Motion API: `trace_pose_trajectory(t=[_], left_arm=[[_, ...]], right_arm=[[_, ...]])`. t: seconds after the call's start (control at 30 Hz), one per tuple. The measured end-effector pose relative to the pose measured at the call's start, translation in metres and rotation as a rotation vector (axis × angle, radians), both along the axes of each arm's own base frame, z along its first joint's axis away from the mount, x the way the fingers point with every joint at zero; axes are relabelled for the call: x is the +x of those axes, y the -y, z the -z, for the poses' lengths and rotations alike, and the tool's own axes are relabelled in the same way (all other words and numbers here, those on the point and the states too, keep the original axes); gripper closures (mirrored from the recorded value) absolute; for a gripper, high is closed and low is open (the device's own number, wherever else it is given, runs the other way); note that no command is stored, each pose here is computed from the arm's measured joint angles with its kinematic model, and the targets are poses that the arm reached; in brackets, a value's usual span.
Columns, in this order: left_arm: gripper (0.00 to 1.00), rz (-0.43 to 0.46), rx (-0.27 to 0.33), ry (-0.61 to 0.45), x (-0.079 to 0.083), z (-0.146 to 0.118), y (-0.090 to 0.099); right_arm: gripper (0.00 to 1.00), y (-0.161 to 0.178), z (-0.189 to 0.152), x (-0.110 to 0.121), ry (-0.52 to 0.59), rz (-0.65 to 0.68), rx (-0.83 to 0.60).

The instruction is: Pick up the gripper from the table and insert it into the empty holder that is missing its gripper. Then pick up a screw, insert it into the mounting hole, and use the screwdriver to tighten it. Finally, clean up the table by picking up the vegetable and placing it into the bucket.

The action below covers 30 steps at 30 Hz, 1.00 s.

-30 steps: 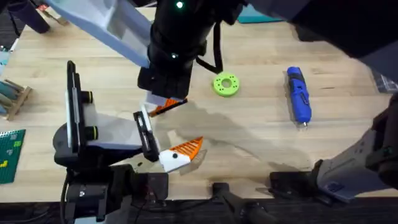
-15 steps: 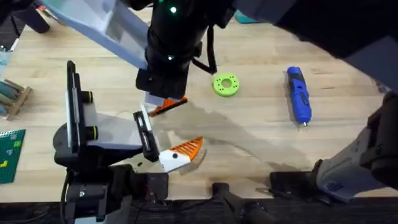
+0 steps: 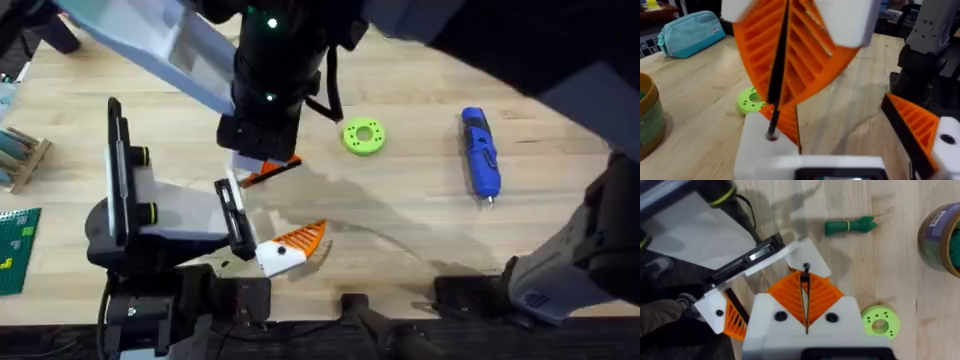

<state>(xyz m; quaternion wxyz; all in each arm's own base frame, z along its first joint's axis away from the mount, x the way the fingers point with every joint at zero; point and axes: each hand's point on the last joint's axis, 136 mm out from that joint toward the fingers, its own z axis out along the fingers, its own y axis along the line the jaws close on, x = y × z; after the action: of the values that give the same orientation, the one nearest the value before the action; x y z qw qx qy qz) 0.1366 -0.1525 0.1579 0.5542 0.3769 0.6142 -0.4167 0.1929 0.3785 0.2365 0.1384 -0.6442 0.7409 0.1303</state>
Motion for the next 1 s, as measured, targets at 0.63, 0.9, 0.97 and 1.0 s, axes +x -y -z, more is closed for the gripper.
trace_pose_trajectory(t=[0.63,0.9,0.97,1.0], left_arm=[[0.016,0.0,0.0,0.0,0.0,0.0,0.0],[0.016,0.0,0.0,-0.001,0.0,0.0001,0.0],[0.016,0.0,0.0,-0.001,0.0,0.0001,0.0],[0.016,0.0,0.0,-0.001,0.0,0.0,0.0]], right_arm=[[0.996,-0.0001,0.0103,-0.001,-0.019,-0.002,-0.031],[0.996,-0.0001,0.0103,-0.001,-0.018,-0.002,-0.031],[0.996,-0.0001,0.0103,-0.001,-0.019,-0.002,-0.031],[0.996,-0.0001,0.0103,-0.001,-0.019,-0.002,-0.031]])
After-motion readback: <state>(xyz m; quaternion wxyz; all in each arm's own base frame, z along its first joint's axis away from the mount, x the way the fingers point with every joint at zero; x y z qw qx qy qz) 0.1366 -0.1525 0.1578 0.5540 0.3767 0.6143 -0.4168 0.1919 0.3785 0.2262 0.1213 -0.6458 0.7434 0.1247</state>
